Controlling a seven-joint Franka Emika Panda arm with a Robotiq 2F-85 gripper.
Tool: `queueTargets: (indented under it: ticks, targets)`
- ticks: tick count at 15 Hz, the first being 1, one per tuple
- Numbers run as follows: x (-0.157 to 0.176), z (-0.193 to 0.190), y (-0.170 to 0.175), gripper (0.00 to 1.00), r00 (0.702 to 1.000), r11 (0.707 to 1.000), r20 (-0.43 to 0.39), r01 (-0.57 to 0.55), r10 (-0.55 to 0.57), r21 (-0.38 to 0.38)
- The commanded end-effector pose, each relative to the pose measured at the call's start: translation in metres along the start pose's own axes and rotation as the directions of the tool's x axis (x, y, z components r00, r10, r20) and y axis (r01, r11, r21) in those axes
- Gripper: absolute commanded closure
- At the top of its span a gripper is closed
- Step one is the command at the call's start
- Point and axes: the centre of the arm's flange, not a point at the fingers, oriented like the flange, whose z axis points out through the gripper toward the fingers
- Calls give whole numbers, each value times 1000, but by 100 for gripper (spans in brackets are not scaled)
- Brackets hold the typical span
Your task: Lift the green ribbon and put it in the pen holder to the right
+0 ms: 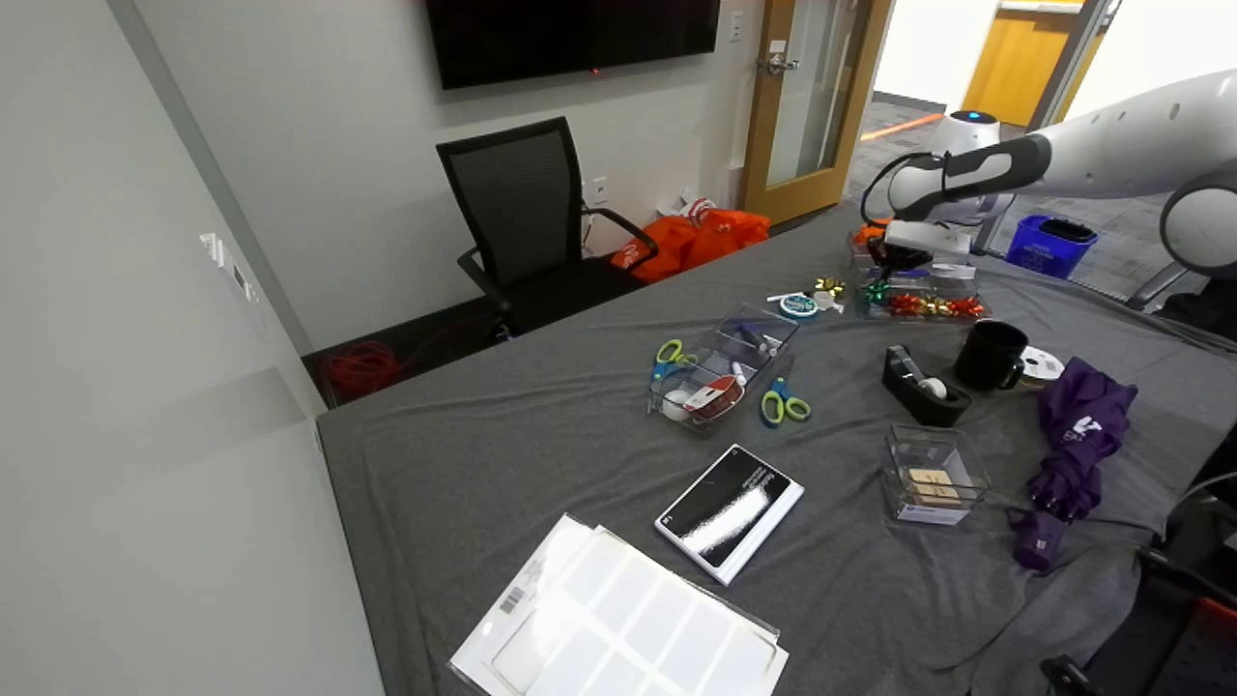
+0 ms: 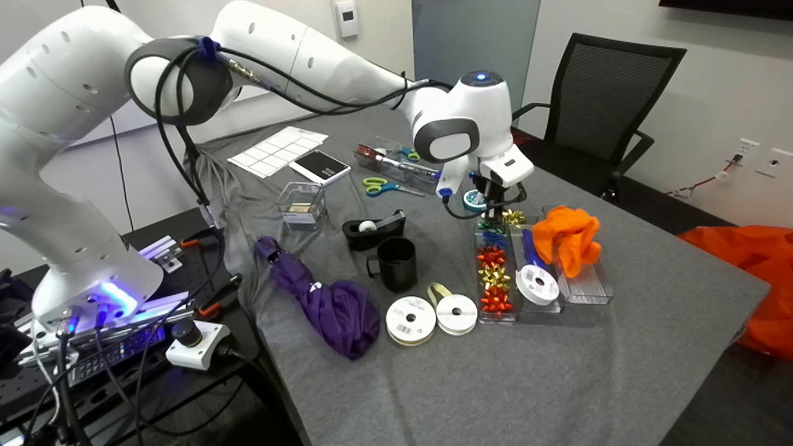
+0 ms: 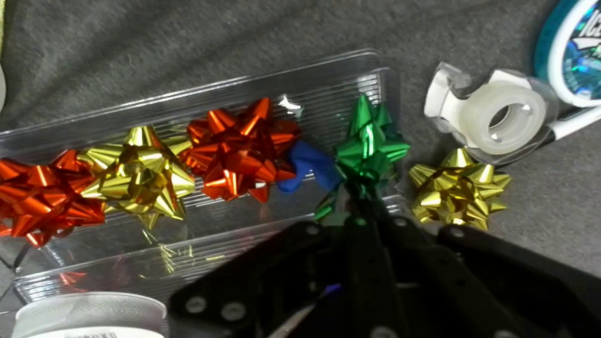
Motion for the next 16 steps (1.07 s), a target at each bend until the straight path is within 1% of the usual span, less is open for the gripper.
queueTargets:
  ticks: [1,5,8,10,11,12,13,16]
  targets:
    - [-2,-35,10,100,995,998,91,29,-34,51]
    - [-6,-62,15,100,980,993,175,79,-93,85]
    - [-19,-74,24,100,944,983,282,146,-173,114]
    - [-31,-81,31,100,909,971,347,194,-230,138]
    - [-36,-84,33,100,897,968,368,206,-246,146]
    - [-41,-85,35,100,892,965,371,218,-257,144]
    - [-17,-71,18,100,917,973,330,199,-226,113]
    - [-18,-72,19,99,916,973,331,201,-228,113]
